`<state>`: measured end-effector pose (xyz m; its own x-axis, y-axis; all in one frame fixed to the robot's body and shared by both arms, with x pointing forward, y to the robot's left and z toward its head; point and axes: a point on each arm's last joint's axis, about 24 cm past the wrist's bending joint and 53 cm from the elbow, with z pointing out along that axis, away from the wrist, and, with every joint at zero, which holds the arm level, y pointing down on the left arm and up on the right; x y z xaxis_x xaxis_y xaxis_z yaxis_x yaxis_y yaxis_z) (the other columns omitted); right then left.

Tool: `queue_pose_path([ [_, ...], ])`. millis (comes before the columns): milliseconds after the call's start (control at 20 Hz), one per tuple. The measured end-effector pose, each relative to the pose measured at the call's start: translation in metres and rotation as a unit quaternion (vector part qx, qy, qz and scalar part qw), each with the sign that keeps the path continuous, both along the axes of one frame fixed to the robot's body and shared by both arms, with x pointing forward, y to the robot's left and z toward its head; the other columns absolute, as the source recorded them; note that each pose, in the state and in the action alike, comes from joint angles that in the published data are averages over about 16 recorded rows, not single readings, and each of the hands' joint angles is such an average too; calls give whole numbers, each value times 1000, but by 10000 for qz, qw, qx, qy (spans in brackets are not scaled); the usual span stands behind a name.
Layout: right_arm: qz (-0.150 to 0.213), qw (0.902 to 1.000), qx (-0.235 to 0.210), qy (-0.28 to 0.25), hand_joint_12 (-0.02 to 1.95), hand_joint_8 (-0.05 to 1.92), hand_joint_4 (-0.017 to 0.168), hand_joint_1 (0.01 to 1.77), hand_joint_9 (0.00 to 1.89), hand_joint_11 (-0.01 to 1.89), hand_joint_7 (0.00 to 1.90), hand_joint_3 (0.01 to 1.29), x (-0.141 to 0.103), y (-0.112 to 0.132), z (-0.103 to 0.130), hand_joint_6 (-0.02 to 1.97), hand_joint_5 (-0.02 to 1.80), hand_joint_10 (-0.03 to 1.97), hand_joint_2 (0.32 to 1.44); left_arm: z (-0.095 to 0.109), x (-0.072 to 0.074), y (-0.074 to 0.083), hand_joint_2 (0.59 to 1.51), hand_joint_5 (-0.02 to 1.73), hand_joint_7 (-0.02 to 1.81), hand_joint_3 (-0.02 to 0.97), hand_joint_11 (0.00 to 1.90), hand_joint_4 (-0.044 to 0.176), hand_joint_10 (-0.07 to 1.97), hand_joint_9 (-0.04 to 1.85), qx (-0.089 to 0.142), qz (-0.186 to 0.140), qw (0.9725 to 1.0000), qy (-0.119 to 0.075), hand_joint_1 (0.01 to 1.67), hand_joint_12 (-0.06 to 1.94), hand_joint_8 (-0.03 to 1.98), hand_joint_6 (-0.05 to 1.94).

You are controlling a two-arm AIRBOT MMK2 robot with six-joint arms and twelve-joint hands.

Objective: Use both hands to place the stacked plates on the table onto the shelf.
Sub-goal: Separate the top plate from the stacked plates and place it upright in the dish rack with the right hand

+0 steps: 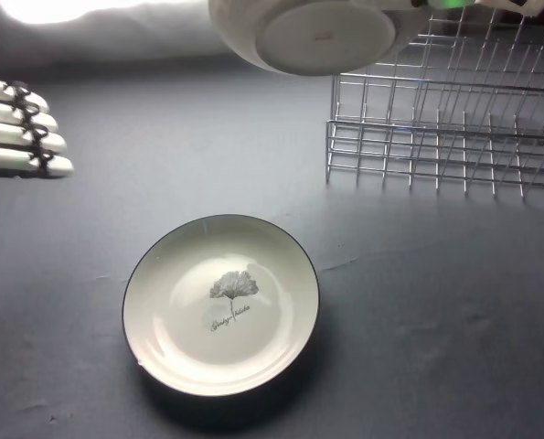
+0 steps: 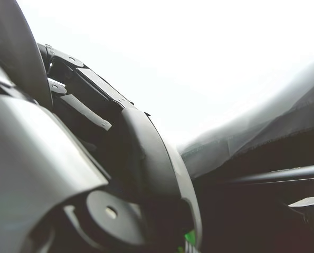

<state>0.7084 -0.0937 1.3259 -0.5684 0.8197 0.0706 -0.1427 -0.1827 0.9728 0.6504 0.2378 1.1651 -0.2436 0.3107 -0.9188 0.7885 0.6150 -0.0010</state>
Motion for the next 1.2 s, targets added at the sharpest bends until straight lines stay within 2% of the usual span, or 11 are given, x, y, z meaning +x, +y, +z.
queue_pose_path([
  [400,-315,9994,-125,23,961,988,9,1275,1187,801,980,12,10,-32,-5,1027,868,28,1057,-6,-18,-24,1104,98,99,16,14,1,11,87,-298,-314,9980,450,19,194,12,-1],
  [700,-597,9978,-293,60,972,999,9,1269,1188,790,974,12,19,-60,-14,1028,860,27,1058,-6,-32,-39,1105,104,101,16,14,1,11,90,-543,-617,9936,779,19,225,12,-2],
  [800,-684,9970,-364,73,978,1000,9,1266,1189,790,975,12,21,-69,-18,1030,857,27,1058,-7,-39,-44,1106,107,103,17,14,1,11,92,-619,-790,9908,909,19,232,11,-2],
  [950,-818,9954,-495,82,987,1003,9,1258,1191,788,976,12,25,-82,-26,1037,854,29,1059,-8,-54,-55,1106,112,109,17,14,1,11,98,-686,-1146,9848,1107,19,235,10,-2],
  [1050,-905,9941,-597,84,997,1003,7,1253,1172,782,974,12,28,-90,-33,1044,852,74,1059,-9,-65,-61,1106,116,113,17,14,1,11,102,-709,-1418,9798,1218,19,230,10,-1],
  [1200,-1017,9918,-775,84,1003,1001,3,1242,1145,779,975,12,31,-101,-43,1055,849,149,1059,-12,-83,-71,1107,113,111,17,14,1,11,100,-706,-1839,9708,1367,19,215,10,-1],
])
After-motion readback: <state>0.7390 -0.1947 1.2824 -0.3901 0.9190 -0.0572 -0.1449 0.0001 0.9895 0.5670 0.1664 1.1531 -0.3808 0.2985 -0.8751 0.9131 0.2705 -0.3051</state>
